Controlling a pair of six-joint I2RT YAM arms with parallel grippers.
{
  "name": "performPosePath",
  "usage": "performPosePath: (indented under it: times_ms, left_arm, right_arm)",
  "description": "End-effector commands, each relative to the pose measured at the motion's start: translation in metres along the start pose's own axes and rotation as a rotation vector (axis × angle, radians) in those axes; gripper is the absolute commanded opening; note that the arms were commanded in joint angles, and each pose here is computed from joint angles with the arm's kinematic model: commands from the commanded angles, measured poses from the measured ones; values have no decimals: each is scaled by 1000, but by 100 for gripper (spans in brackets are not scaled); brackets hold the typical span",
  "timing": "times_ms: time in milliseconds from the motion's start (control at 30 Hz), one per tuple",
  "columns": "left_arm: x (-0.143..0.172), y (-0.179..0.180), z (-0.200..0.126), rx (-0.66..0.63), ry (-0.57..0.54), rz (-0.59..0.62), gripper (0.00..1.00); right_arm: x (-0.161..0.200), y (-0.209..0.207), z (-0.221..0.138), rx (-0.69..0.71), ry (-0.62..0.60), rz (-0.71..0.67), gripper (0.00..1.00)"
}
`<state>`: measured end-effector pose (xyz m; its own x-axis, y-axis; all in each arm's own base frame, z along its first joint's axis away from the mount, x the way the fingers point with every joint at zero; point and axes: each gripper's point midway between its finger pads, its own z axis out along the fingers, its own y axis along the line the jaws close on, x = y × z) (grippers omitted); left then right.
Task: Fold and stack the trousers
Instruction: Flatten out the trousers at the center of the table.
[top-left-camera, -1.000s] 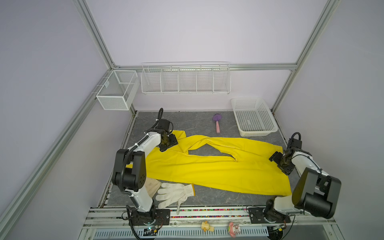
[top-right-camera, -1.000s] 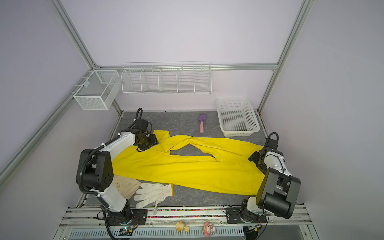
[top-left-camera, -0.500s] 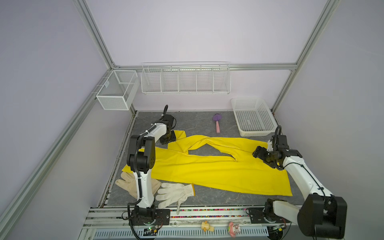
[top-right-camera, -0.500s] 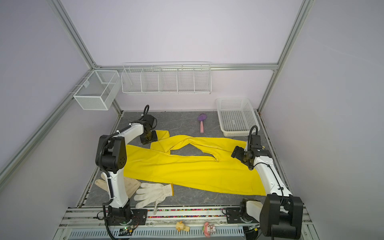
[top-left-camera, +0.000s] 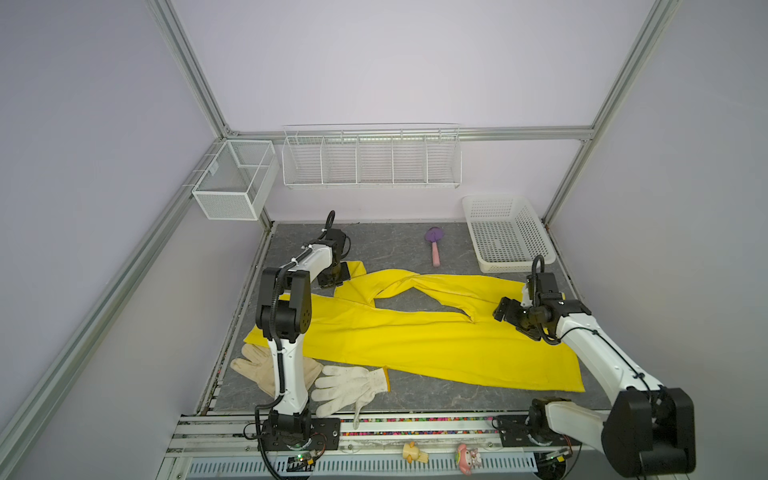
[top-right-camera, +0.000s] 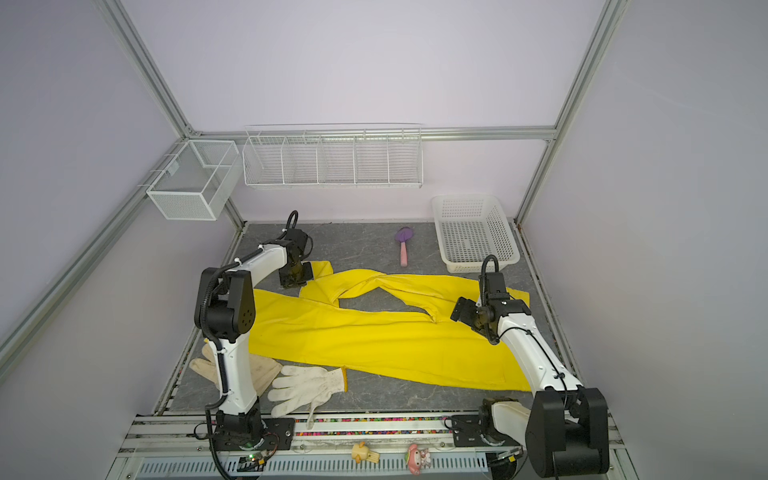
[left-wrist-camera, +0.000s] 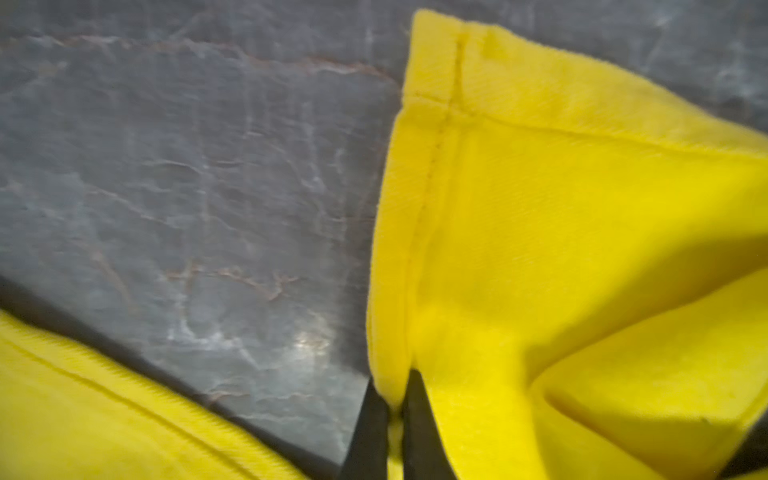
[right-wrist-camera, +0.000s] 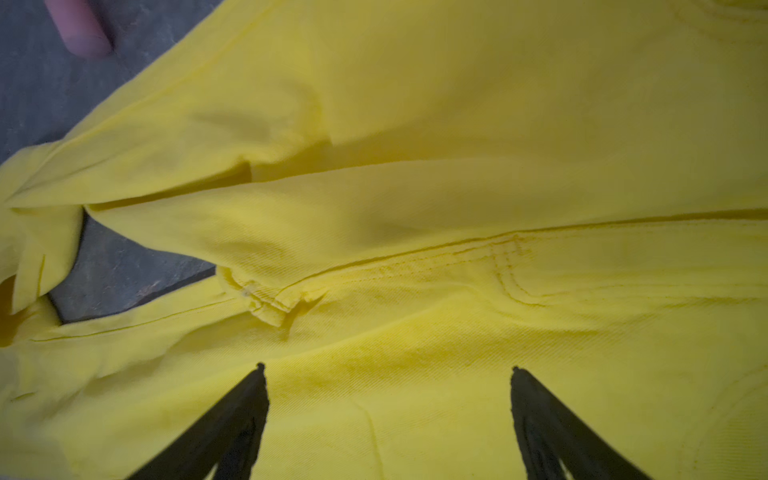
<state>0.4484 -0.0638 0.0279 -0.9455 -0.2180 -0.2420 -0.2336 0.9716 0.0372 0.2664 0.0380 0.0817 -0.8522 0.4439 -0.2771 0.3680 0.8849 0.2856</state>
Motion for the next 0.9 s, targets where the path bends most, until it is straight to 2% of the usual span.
performPosePath:
  times_ms: [0,233,467,567,667,800,867]
  left_arm:
    - [-16,45,-11,-147,-8,30,0]
    - [-52,131,-54,-464,-100,56,0]
    - [-74,164,-75,-672,-125,127,0]
    - [-81,171,-79,-715,-124,132,0]
    - [-87,166,-80,-665,-131,100,0]
    - [-83,141,-69,-497,-78,88,0]
    - [-75,123,-60,-379,-37,74,0]
  right_arm:
    - [10,-21,20,96,43,39,92]
    - [7,-51,32,238,46,56,93]
    - [15,-80,35,290,72,127,92]
    - [16,-87,32,304,75,156,92]
    - [16,-89,31,303,78,162,92]
    - [-1,-68,24,230,45,57,91]
    - [-12,-50,19,148,22,-10,91]
